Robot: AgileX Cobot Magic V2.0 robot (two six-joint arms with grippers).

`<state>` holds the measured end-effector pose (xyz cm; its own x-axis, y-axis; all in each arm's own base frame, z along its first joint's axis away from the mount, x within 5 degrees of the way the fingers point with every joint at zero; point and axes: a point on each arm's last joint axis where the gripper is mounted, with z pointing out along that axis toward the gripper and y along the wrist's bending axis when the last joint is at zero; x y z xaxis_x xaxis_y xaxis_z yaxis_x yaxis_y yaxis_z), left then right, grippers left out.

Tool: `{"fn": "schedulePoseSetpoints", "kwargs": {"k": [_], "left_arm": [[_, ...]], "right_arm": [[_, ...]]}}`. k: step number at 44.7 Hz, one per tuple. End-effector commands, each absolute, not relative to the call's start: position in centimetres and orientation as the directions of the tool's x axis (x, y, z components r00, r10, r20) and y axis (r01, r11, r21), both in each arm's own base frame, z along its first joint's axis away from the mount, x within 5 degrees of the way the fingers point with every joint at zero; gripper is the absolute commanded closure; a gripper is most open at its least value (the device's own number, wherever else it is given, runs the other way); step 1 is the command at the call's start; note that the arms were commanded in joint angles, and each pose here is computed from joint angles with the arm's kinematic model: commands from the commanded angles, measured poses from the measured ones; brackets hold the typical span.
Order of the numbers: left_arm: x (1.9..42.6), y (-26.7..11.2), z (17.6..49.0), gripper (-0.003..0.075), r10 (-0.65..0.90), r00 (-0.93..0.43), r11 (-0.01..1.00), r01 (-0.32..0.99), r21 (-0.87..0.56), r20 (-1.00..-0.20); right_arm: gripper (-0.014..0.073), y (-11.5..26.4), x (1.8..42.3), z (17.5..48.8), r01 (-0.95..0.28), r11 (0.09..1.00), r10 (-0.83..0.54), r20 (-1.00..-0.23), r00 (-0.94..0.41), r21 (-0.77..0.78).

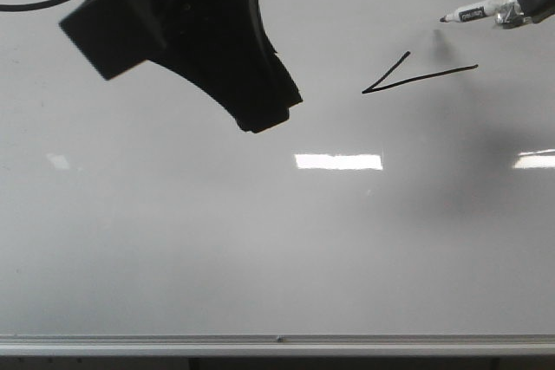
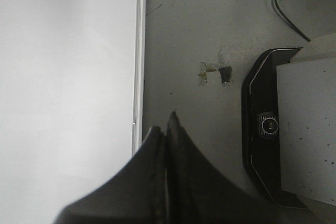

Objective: Write number 4 on whiteboard

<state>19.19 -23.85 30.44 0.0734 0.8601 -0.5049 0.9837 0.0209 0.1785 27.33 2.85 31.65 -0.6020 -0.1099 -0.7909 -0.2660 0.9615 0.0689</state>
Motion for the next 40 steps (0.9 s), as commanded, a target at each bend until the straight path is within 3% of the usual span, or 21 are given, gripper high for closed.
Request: {"fn": "schedulePoseSetpoints", "kwargs": {"k": [1,20,33,40], "left_arm": [[18.9,-24.0,32.8,0.0741,0.808,0.083,0.059,0.974,0.220,-0.584],[18.9,-24.0,32.8,0.0741,0.808,0.083,0.059,0.974,0.220,-0.584],[18.9,-24.0,32.8,0.0741,0.808,0.083,0.059,0.974,0.220,-0.584],[18.9,-24.0,32.8,0.0734,0.807,0.082,0.060,0.974,0.218,-0.585]], "right_arm": [[0.0655,2.8,27.7,33.4,-0.256,0.965,-0.095,-0.836,-0.540,0.056],[0.0655,3.0,27.9,32.1,-0.275,0.958,-0.108,-0.791,-0.603,0.078],[0.0655,2.9,25.9,26.5,-0.258,0.959,-0.116,-0.670,-0.734,0.117],[0.0655,3.1,24.9,26.9,-0.276,0.953,-0.126,-0.668,-0.734,0.123]]}}
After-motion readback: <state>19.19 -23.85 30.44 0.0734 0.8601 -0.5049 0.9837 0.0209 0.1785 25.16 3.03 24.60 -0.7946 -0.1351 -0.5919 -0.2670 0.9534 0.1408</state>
